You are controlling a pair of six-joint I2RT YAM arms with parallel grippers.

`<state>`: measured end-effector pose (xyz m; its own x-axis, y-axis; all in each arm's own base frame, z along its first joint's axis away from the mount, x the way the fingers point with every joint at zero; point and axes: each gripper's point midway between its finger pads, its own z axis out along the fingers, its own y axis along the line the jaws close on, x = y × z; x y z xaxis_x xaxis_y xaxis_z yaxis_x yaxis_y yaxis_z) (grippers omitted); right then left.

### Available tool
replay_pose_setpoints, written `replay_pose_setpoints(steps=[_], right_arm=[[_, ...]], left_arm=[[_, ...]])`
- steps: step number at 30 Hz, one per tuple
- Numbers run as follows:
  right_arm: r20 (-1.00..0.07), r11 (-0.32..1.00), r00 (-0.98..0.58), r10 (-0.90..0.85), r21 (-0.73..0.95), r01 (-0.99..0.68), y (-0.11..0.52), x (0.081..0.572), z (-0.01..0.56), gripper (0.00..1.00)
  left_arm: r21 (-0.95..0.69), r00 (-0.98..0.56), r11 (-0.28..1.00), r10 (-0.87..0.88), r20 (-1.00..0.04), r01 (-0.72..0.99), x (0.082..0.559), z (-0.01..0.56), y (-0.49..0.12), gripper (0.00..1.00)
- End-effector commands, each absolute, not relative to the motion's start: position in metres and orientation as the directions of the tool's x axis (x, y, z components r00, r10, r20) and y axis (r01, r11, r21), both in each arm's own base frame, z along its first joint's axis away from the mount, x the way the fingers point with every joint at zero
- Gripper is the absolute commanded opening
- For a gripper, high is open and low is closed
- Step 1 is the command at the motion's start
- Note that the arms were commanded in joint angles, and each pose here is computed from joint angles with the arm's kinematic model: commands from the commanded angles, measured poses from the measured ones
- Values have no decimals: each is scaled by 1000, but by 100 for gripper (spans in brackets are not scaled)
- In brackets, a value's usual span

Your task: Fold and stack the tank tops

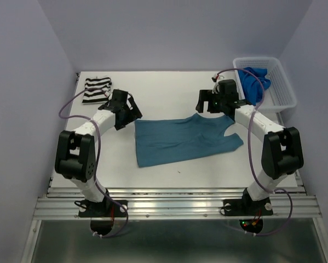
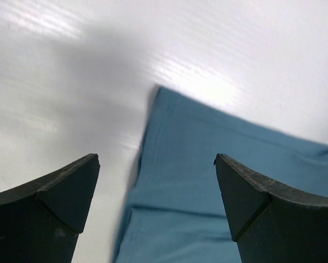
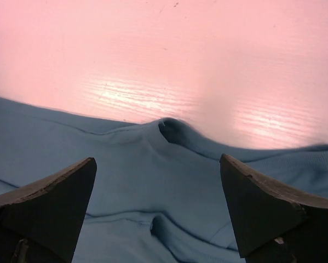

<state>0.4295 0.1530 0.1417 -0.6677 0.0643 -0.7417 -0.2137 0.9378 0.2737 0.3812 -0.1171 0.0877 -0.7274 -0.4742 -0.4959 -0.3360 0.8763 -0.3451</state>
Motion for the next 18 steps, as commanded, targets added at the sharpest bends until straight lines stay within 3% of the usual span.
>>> replay_pose_setpoints(steps=[1, 7, 10, 11, 18], right_arm=[[-761, 924, -648, -32, 224, -309, 170, 451, 142, 100], [-753, 981, -656, -40, 95, -169, 142, 477, 129, 100], [-752, 989, -659, -27, 75, -126, 135, 478, 126, 100], [-748, 985, -663, -36, 86, -151, 139, 476, 125, 100], [-694, 916, -717, -71, 240, -322, 182, 469, 103, 100]], left_arm=[[-333, -731, 901, -424, -534, -279, 418, 98, -112, 99], [-328, -761, 906, -408, -505, -269, 433, 77, -115, 98], [-339, -776, 905, -402, -487, -257, 435, 67, -120, 89], [-344, -790, 906, -394, -469, -248, 435, 59, -123, 83], [-346, -830, 908, -374, -415, -236, 435, 32, -130, 68]])
